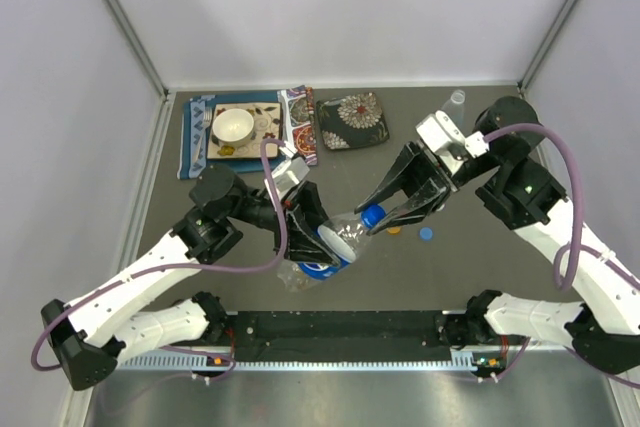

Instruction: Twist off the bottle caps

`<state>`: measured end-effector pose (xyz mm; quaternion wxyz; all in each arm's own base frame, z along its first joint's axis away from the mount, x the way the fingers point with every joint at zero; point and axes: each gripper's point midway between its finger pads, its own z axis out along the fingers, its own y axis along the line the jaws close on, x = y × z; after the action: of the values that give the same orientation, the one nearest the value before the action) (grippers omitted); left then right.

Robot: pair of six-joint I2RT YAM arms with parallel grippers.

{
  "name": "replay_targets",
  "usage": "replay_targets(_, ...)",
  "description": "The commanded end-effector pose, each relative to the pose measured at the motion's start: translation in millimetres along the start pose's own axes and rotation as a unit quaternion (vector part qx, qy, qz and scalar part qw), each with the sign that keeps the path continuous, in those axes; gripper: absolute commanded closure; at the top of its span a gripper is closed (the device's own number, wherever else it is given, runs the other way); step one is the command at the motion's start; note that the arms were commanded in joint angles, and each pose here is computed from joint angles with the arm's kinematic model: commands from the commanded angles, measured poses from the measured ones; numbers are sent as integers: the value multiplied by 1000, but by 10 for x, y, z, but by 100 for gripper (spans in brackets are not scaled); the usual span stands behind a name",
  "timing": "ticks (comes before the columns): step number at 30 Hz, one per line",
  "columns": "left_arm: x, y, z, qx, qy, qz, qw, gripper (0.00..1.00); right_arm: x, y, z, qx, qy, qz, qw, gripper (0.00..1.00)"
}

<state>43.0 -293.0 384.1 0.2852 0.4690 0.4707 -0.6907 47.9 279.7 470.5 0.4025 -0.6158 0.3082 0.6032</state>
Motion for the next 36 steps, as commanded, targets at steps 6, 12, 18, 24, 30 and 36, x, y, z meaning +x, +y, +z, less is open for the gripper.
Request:
replay_targets(6, -236, 45, -88, -51, -24, 102, 993, 69, -61, 138, -112, 32, -1, 41, 999, 46)
replay_targets(12, -219, 110, -111, -75, -28, 100, 992, 69, -143, -24, -148, 97, -10, 44, 994, 32)
replay_targets(18, -328, 487, -219, -187, -56, 115, 974, 68, -463, -779, -562, 367, -77, 60, 925, 23)
replay_targets(24, -370, 740, -321, -271, -67, 146, 949, 68, -452, -1210, -951, 511, -121, 141, 839, 16)
replay_targets(30, -394, 1065, -544, -422, -69, 184, 885, 67, -120, -1416, -1134, 576, -138, 238, 770, 16)
replay_targets(36, -417, 1283, -847, -558, -73, 209, 800, 67, 158, -1532, -1119, 591, -140, 295, 738, 17)
